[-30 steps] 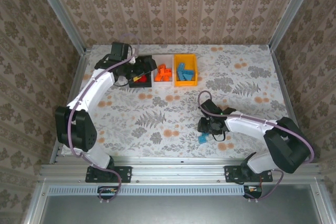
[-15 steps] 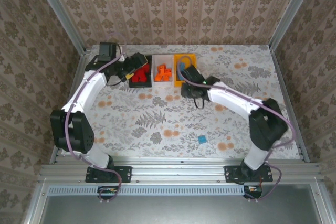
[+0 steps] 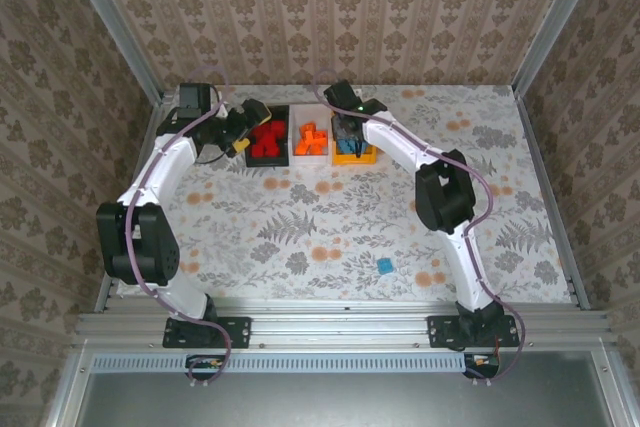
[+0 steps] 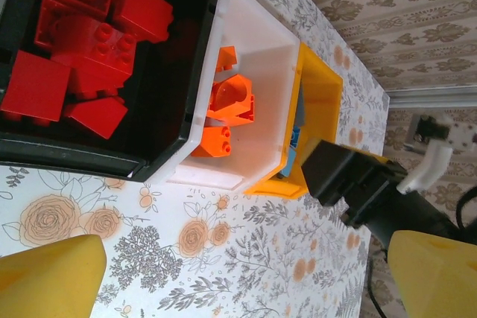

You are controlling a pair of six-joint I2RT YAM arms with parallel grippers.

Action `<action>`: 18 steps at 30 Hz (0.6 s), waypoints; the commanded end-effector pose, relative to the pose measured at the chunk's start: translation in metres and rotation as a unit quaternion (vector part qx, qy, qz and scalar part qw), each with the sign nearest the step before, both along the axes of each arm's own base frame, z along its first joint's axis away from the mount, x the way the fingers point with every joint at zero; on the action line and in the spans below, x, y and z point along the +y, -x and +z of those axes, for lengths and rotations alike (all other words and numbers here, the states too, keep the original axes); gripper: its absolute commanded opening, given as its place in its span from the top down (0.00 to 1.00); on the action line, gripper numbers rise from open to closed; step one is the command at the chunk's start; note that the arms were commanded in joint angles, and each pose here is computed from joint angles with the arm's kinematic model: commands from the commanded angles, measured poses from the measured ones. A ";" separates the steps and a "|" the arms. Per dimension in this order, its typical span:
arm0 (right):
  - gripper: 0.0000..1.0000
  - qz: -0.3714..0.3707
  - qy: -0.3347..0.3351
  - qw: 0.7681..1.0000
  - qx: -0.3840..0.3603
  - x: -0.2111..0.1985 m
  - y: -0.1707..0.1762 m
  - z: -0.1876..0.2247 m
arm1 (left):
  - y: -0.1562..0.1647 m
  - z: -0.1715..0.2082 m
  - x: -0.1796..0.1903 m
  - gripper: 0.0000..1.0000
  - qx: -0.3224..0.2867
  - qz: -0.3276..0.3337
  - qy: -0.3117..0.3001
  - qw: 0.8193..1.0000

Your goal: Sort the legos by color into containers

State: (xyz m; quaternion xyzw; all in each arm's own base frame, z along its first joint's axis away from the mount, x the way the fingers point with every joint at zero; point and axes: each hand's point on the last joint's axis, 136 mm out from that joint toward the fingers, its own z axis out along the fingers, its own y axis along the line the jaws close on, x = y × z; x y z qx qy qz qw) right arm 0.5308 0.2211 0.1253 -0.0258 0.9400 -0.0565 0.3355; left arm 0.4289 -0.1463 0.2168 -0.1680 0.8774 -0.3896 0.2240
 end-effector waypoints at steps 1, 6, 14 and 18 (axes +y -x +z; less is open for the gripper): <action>0.33 0.035 -0.012 0.995 -0.091 0.010 0.031 0.104 | 0.001 0.021 0.000 0.01 -0.027 -0.004 0.010 1.000; 0.29 0.054 -0.045 0.997 -0.016 -0.005 0.123 0.073 | 0.009 0.021 -0.017 0.01 -0.027 -0.023 0.007 0.999; 0.24 0.073 -0.061 0.978 0.183 -0.036 0.300 -0.036 | 0.039 0.024 -0.078 0.00 -0.027 -0.104 0.007 0.994; 0.23 0.073 -0.089 0.969 0.219 -0.040 0.339 -0.055 | 0.049 0.022 -0.095 0.00 -0.022 -0.128 0.012 0.991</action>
